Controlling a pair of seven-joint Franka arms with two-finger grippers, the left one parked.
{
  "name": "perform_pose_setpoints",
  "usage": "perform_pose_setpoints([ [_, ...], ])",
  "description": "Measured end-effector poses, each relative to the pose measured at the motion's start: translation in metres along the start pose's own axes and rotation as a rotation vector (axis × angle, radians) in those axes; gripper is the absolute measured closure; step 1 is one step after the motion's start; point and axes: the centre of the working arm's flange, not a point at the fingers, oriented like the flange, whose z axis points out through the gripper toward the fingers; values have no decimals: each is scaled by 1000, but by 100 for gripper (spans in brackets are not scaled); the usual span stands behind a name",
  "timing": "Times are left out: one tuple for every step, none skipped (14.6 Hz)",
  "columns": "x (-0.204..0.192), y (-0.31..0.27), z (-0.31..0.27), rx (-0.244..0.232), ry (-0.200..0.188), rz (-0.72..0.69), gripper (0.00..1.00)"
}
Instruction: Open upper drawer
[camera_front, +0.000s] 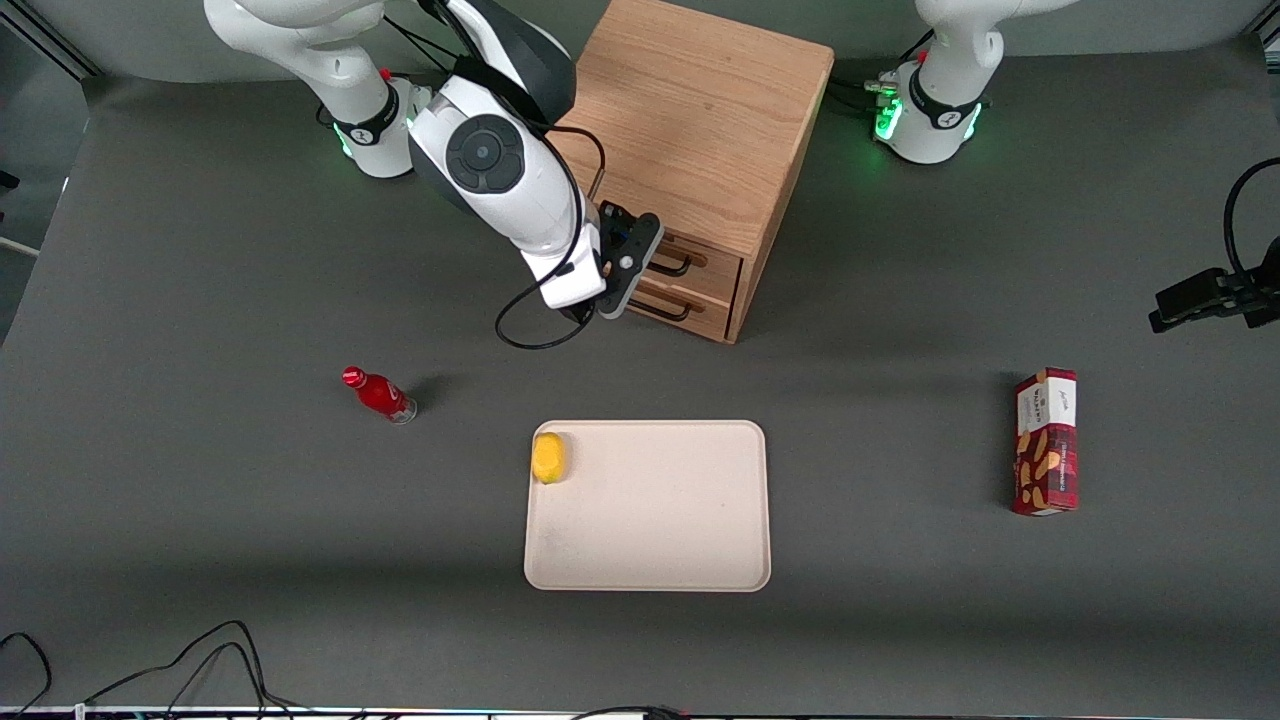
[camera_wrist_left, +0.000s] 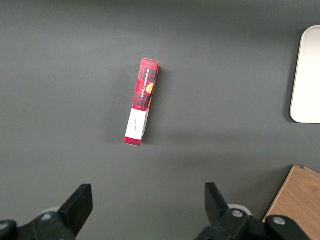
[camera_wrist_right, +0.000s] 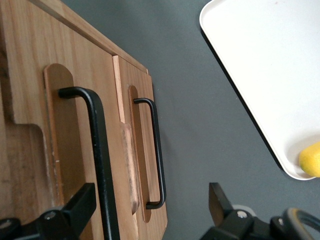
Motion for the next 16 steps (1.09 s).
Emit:
perform_pose_setpoints([
  [1,1,1,-1,5,0,0],
  [1,1,2,0,7,0,0],
  [2,1,3,0,10,0,0],
  [2,2,4,0,11,-1,0],
  [3,2,5,-4,11,-4,0],
  [3,2,6,-6,11,-6,0],
  [3,2,7,-6,11,-7,0],
  [3,2,8,-9,10,-9,0],
  [4,3,10,-15,12,-14,0],
  [5,4,12,-20,15,-18,0],
  [5,6,15,-27,17,-21,0],
  [6,11,18,-36,19,-22,0],
  [5,15,21,-39,18,-20,0],
  [5,18,23,-40,20,-16,0],
  [5,21,24,-41,22,-13,0],
  [5,23,24,-42,24,-10,0],
])
